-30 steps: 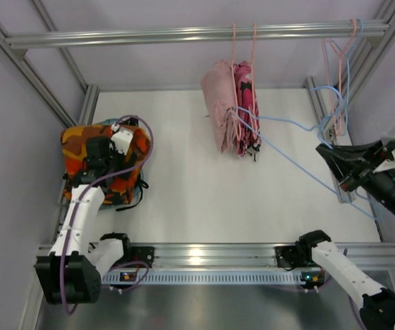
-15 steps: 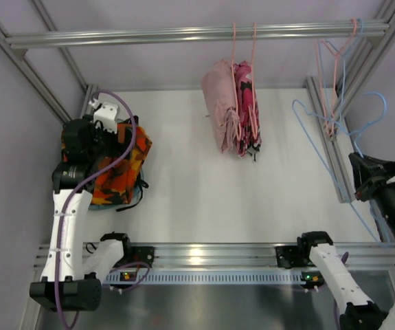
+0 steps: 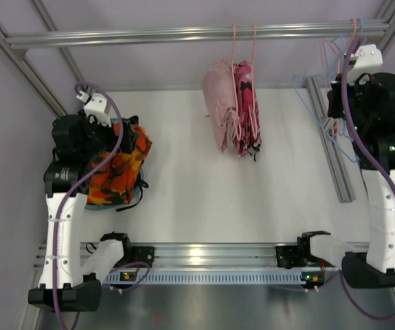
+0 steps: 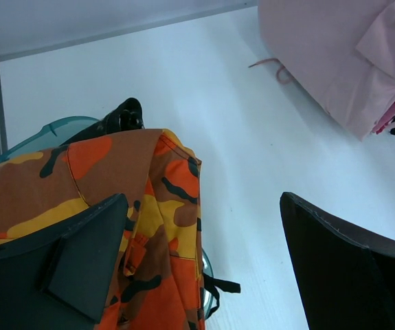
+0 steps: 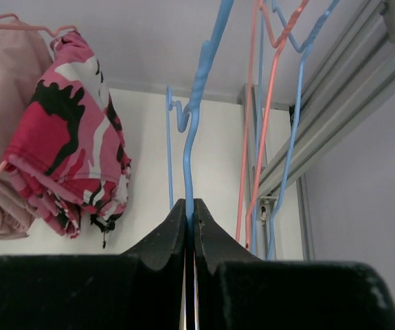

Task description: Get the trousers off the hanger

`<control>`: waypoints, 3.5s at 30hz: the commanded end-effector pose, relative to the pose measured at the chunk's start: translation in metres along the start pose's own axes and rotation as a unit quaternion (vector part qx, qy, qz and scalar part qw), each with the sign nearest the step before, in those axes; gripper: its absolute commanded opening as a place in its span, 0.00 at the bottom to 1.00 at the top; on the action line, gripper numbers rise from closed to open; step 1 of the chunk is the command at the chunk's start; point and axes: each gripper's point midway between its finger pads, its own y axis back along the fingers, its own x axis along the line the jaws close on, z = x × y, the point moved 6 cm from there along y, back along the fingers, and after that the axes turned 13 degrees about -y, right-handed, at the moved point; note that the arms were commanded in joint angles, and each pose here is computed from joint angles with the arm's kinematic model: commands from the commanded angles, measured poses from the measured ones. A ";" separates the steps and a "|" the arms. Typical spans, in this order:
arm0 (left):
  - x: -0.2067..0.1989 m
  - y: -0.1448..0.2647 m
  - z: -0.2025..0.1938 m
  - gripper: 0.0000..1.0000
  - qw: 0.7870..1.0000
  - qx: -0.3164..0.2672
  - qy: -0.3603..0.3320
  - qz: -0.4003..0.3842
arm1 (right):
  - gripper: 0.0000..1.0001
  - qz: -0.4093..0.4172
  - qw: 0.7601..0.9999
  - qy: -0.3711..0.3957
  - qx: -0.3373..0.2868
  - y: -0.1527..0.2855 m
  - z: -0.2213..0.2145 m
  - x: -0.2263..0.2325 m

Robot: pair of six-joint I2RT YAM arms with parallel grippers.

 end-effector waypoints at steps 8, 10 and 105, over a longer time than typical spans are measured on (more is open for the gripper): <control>-0.010 0.020 0.009 0.98 0.999 -0.035 0.004 -0.006 | 0.00 -0.043 0.990 0.008 -0.136 -0.058 0.065 -0.007; -0.010 0.021 0.006 0.98 0.999 -0.034 0.004 -0.003 | 0.00 -0.043 0.987 0.006 -0.153 -0.061 0.072 -0.007; -0.198 -0.136 0.224 0.00 0.771 -0.284 0.383 -0.423 | 0.99 0.082 0.995 -0.055 -0.033 0.075 -0.028 0.014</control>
